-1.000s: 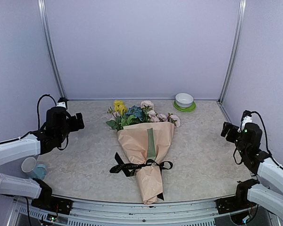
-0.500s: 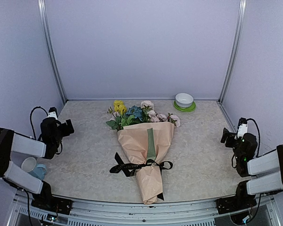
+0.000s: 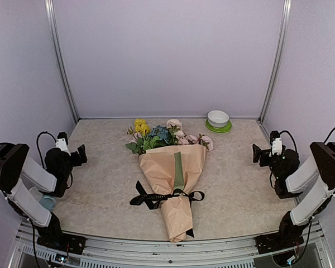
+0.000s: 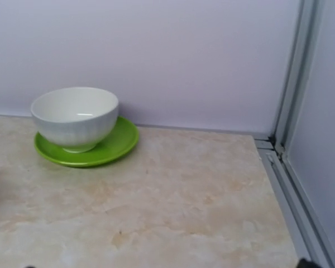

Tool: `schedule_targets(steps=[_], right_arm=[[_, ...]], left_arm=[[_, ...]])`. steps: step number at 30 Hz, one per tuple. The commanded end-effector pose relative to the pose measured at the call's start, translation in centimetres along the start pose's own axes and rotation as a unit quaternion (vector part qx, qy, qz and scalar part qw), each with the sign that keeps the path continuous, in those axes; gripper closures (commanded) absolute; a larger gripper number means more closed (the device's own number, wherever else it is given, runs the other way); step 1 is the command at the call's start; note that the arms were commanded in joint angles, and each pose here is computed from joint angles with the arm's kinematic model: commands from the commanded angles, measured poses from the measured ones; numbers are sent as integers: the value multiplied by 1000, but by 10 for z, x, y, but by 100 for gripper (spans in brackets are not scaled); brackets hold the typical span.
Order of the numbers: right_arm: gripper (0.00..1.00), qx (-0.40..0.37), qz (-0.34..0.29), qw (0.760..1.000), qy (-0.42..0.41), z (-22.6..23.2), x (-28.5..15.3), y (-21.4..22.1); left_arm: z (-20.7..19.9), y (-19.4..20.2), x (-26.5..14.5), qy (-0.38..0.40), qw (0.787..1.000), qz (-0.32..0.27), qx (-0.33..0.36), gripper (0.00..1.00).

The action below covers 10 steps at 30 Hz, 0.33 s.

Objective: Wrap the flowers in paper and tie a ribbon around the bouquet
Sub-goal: Reset both arms

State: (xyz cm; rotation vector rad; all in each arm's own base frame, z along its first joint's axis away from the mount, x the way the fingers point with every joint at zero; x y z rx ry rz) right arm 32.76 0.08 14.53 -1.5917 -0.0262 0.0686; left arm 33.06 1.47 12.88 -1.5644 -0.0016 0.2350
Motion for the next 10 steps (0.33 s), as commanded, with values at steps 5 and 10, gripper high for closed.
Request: schedule_targets(steps=[5,10], right_arm=[[0,-15,-2,1000,-14,2,3,-2],[0,-16,0,1000,-11,3,4,-1]], left_arm=[[-6,-24,-1,24,998,-61,4,1],[-7,-24,-1,24,998,-61,5,1]])
Point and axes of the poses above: each gripper's point midway between its finger pads, its own x axis out along the fingers, its own z axis along the line the jaws close on, y = z × x, the point moved 5 cm from there along -x, back along the fingers, and after that the axes turned 3 degrees about x, right-handed, at the moved point
